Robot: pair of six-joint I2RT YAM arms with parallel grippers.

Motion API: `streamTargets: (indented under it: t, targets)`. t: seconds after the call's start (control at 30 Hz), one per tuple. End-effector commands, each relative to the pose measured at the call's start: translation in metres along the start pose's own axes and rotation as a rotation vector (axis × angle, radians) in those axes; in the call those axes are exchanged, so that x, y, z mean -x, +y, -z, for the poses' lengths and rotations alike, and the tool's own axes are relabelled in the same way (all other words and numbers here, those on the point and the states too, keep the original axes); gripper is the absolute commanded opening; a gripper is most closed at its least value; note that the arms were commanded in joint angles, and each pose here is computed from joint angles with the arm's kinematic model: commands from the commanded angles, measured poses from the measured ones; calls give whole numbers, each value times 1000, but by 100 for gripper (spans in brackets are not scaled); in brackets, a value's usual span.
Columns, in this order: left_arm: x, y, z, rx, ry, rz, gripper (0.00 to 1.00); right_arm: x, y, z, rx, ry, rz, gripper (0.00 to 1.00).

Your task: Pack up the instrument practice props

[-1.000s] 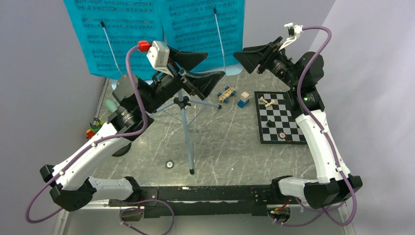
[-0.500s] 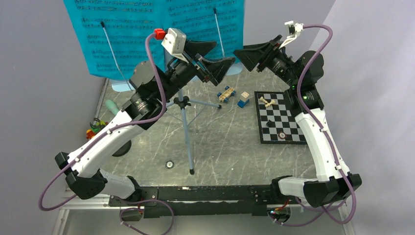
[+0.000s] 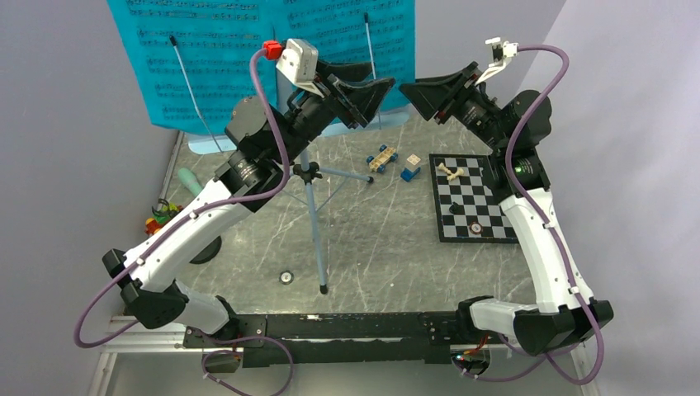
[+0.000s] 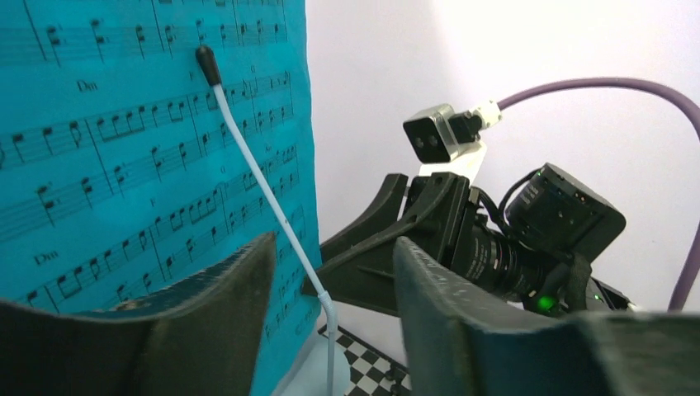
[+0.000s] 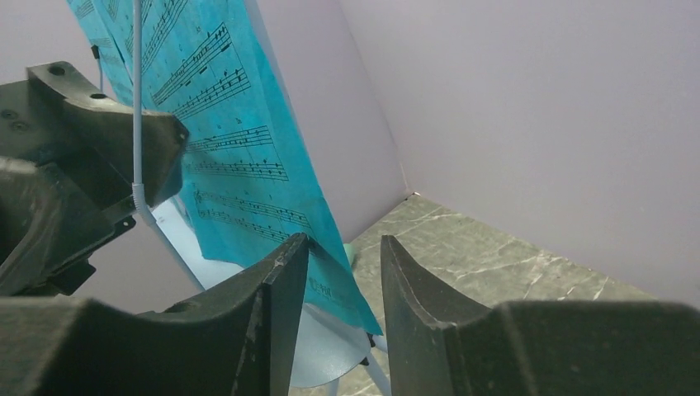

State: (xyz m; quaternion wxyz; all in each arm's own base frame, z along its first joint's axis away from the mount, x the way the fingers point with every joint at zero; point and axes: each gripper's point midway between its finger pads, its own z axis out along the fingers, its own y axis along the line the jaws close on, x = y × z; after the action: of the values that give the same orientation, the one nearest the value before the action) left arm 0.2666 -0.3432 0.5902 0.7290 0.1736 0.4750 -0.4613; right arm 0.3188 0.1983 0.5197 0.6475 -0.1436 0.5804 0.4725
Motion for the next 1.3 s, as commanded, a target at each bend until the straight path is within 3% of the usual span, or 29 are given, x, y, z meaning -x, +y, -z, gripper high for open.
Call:
streamTargets:
  t: [0.0,0.1,0.37,0.63,1.0,1.13,1.27]
  targets:
    - [41,-8,-6,-24,-117,-19,52,12,6,6,-7,-47,25,41]
    - [42,-6,-9,-24,-119,-21,37,12,7,8,-8,-48,22,39]
    - [33,-1,-16,-23,-99,-5,35,11,9,8,5,-47,15,32]
    - [39,-4,-11,-37,-113,9,17,18,16,14,0,-63,27,18]
    - [45,-4,-5,-28,-121,8,1,29,24,29,-43,-87,63,17]
    - [46,-3,-2,-22,-126,5,0,29,23,35,-62,-90,69,13]
    - [45,-3,-1,-21,-122,7,0,30,26,35,-54,-87,70,21]
